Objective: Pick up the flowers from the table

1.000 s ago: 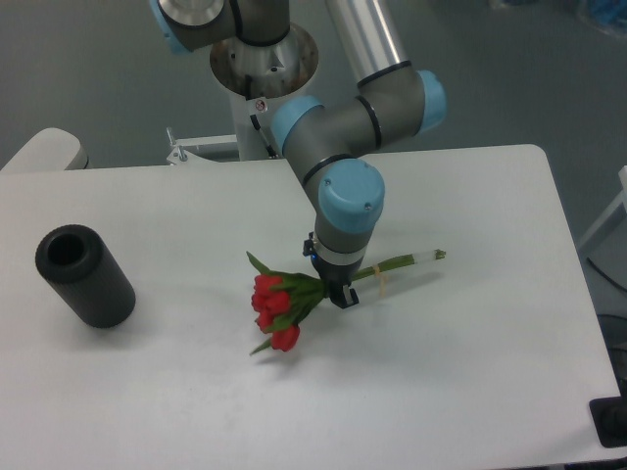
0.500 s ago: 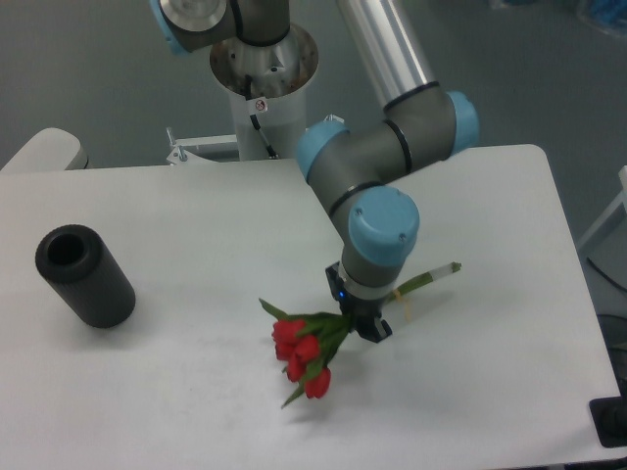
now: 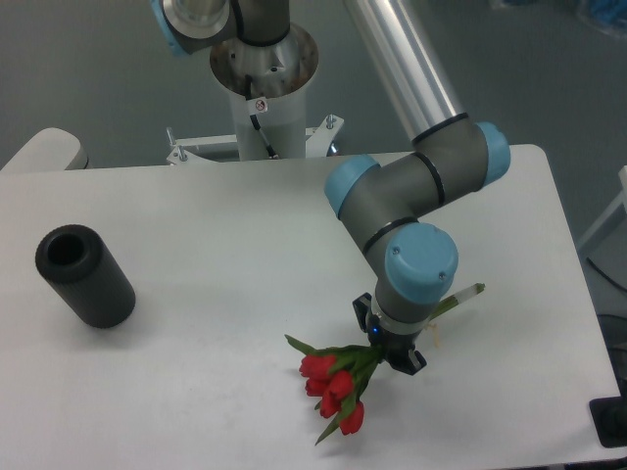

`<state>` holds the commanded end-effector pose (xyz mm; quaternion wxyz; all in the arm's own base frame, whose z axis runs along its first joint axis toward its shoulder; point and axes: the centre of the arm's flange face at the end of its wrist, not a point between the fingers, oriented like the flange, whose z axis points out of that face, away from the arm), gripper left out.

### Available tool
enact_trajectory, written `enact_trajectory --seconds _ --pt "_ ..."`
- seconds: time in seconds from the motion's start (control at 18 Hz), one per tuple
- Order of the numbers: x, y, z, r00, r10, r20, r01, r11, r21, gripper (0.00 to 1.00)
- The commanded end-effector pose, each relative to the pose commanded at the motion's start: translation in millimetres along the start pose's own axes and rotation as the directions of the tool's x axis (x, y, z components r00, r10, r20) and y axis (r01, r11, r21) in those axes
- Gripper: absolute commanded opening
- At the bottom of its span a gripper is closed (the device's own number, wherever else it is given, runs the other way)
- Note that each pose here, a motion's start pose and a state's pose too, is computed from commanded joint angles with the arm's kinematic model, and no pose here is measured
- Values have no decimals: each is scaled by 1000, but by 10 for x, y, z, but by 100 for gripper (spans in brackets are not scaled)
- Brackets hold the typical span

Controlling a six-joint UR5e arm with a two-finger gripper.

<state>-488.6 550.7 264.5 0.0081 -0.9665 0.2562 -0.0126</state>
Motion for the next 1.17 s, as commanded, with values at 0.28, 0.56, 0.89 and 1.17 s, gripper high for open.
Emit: enact_trajectory --seconds 0.28,0.56,0.89,1.17 --pt "-4 -4 10 1000 5 1 -5 1000 -19 11" --pt "4 -22 16 1000 6 1 -6 1000 -22 11" --pt "7 -33 15 1000 8 3 -8 1000 -22 11" --pt "14 -43 22 1000 9 1 -9 1000 -22 11"
